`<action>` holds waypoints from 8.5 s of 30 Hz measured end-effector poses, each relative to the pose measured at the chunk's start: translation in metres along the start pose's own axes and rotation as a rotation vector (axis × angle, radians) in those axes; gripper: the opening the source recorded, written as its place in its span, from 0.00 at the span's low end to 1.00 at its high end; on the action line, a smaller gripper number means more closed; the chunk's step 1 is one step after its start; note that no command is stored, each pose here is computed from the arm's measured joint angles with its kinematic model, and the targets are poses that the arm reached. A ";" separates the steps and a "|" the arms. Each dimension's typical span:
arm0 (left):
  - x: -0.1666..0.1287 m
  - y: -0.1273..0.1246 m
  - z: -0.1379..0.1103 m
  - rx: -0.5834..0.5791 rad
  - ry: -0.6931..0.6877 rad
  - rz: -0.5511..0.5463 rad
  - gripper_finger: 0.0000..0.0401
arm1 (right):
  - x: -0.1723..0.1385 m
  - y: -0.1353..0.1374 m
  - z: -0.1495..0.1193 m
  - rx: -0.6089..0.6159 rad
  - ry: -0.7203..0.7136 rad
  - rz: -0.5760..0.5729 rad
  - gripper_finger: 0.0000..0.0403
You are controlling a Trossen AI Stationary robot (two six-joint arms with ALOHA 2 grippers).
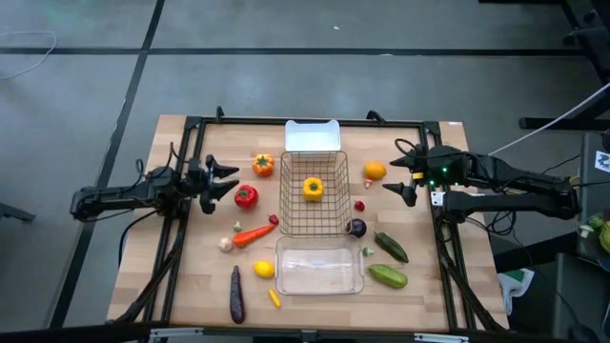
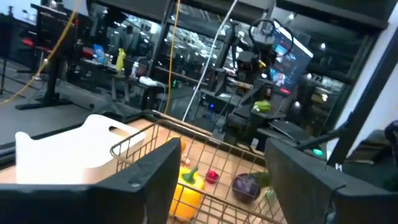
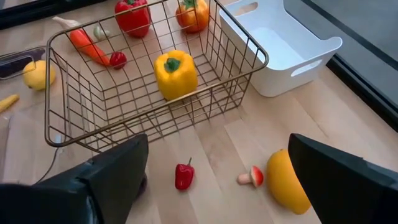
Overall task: Sort produce into baskets
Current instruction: Put the carrot into the wire basket, then put the top lemon into the white bin
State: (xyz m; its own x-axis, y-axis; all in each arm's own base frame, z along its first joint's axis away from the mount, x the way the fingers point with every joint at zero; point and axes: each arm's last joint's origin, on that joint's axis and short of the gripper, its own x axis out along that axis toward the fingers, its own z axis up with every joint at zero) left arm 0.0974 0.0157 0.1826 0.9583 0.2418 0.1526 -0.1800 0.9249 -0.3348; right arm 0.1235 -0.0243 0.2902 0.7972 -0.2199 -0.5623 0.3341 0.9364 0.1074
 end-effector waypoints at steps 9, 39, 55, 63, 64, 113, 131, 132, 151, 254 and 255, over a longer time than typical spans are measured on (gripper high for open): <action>0.013 -0.012 0.029 0.088 0.076 0.007 0.60 | 0.000 0.000 0.000 0.000 0.000 0.000 0.95; 0.099 -0.096 -0.005 0.050 1.130 -0.109 0.60 | 0.000 0.000 -0.002 -0.005 0.018 -0.003 0.95; 0.099 -0.092 -0.069 0.098 1.453 0.078 0.60 | 0.000 0.000 -0.002 -0.006 0.018 -0.002 0.95; 0.100 -0.089 -0.083 0.101 1.501 0.129 0.60 | 0.000 0.000 -0.002 -0.006 0.018 -0.002 0.95; 0.100 -0.089 -0.084 0.100 1.505 0.135 0.60 | 0.000 0.000 -0.002 -0.006 0.018 -0.002 0.95; 0.116 -0.111 -0.044 0.225 1.739 -0.005 0.41 | 0.000 0.000 -0.002 -0.006 0.017 -0.001 0.95; 0.141 -0.122 0.036 0.246 1.792 0.024 0.41 | 0.000 0.000 -0.002 -0.006 0.017 -0.001 0.95; 0.144 -0.122 0.040 0.253 1.777 0.016 0.41 | 0.000 0.000 -0.002 -0.006 0.016 -0.001 0.95; 0.217 -0.114 0.067 0.430 1.126 -0.029 0.41 | 0.000 0.000 -0.001 -0.005 0.014 -0.001 0.95; 0.302 -0.083 -0.013 0.473 1.206 0.027 0.56 | 0.079 -0.027 -0.005 -0.122 0.354 -0.398 0.95; 0.302 -0.082 -0.012 0.471 1.207 0.030 0.56 | 0.082 -0.032 -0.005 -0.111 0.371 -0.402 0.95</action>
State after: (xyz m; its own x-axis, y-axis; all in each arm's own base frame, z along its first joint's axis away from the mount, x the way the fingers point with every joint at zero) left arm 0.4041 0.0093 0.2445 0.5017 0.0764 -0.8617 -0.0284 0.9970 0.0718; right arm 0.1753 -0.0708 0.2366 0.3808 -0.4737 -0.7941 0.5042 0.8263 -0.2512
